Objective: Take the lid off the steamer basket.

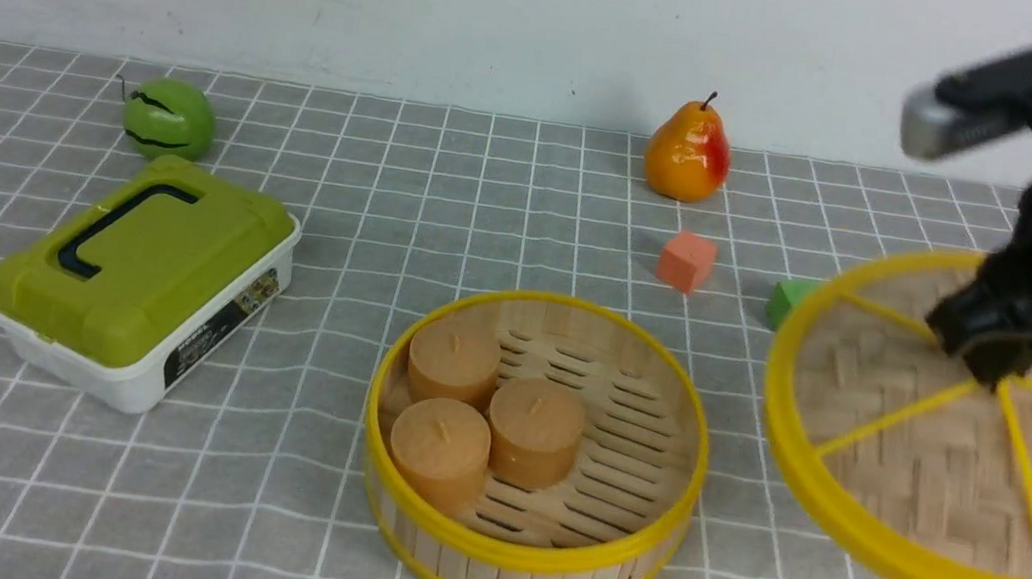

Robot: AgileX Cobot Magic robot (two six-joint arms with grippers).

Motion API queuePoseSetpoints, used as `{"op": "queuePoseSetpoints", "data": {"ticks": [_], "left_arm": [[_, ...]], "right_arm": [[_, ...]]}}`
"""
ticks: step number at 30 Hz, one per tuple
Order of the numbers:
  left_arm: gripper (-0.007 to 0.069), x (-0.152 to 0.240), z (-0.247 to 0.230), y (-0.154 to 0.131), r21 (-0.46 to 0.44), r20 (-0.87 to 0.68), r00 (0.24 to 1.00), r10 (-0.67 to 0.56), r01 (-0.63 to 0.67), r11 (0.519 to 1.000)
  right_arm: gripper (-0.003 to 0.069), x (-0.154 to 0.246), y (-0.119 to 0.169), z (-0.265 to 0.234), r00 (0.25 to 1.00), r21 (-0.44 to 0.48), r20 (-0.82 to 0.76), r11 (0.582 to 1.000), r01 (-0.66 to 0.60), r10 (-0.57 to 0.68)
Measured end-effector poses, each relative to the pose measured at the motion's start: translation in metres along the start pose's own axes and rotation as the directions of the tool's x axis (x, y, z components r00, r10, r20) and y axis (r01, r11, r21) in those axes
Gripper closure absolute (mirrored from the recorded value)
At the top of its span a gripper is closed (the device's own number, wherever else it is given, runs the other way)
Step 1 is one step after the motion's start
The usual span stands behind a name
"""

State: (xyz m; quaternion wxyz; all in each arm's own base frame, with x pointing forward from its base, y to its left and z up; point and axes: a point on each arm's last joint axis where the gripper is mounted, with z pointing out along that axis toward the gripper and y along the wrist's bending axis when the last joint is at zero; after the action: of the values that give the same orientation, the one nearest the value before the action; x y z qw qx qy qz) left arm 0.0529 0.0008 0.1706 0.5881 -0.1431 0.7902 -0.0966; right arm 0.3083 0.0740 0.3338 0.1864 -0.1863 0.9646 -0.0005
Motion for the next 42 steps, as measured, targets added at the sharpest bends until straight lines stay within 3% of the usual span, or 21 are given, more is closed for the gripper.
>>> {"op": "queuePoseSetpoints", "data": {"ticks": [5, 14, 16, 17, 22, 24, 28, 32, 36, 38, 39, 40, 42], "left_arm": [[0.0386, 0.000, 0.000, 0.000, 0.000, 0.000, 1.000, 0.000, 0.000, 1.000], [0.0386, 0.000, 0.000, 0.000, 0.000, 0.000, 1.000, 0.000, 0.000, 1.000], [0.0386, 0.000, 0.000, 0.000, 0.000, 0.000, 1.000, 0.000, 0.000, 1.000], [0.0386, 0.000, 0.000, 0.000, 0.000, 0.000, 1.000, 0.000, 0.000, 1.000], [0.0386, 0.000, 0.000, 0.000, 0.000, 0.000, 1.000, 0.000, 0.000, 1.000], [0.0386, 0.000, 0.000, 0.000, 0.000, 0.000, 1.000, 0.000, 0.000, 1.000], [0.0386, 0.000, 0.000, 0.000, 0.000, 0.000, 1.000, 0.000, 0.000, 1.000], [0.0386, 0.000, 0.000, 0.000, 0.000, 0.000, 1.000, 0.000, 0.000, 1.000], [0.0386, 0.000, 0.000, 0.000, 0.000, 0.000, 1.000, 0.000, 0.000, 1.000], [0.0386, 0.000, 0.000, 0.000, 0.000, 0.000, 1.000, 0.000, 0.000, 1.000], [0.0386, 0.000, 0.000, 0.000, 0.000, 0.000, 1.000, 0.000, 0.000, 1.000], [0.0386, 0.000, 0.000, 0.000, 0.000, 0.000, 1.000, 0.000, 0.000, 1.000], [0.0386, 0.000, 0.000, 0.000, 0.000, 0.000, 1.000, 0.000, 0.000, 1.000]], "right_arm": [[0.0579, 0.017, -0.024, 0.059, 0.989, -0.015, -0.002, 0.989, -0.145, 0.145], [0.0547, 0.014, -0.034, 0.118, 0.984, -0.011, -0.012, 0.984, -0.178, 0.178], [0.0495, 0.013, -0.034, 0.126, 0.983, -0.013, -0.015, 0.983, -0.182, 0.181], [0.0424, 0.013, -0.033, 0.127, 0.982, -0.018, -0.016, 0.982, -0.187, 0.187], [0.0251, 0.015, -0.031, 0.103, 0.981, -0.028, -0.012, 0.981, -0.191, 0.191], [0.0230, 0.016, -0.031, 0.090, 0.982, -0.027, 0.012, 0.981, -0.190, 0.190], [0.0198, 0.027, -0.024, 0.002, 0.959, -0.024, 0.222, 0.984, -0.176, 0.177], [0.0227, 0.057, -0.014, -0.056, 0.909, -0.026, 0.383, 0.985, -0.170, 0.167], [0.0310, 0.105, 0.000, -0.081, 0.868, -0.022, 0.472, 0.986, -0.168, 0.158], [0.0419, 0.142, 0.010, -0.090, 0.836, -0.016, 0.528, 0.986, -0.167, 0.150], [0.0429, 0.145, 0.011, -0.090, 0.830, -0.015, 0.537, 0.986, -0.166, 0.148], [0.0510, 0.166, 0.016, -0.095, 0.804, -0.011, 0.578, 0.986, -0.166, 0.141], [0.0600, 0.187, 0.022, -0.095, 0.776, -0.007, 0.617, 0.986, -0.166, 0.135]]}}
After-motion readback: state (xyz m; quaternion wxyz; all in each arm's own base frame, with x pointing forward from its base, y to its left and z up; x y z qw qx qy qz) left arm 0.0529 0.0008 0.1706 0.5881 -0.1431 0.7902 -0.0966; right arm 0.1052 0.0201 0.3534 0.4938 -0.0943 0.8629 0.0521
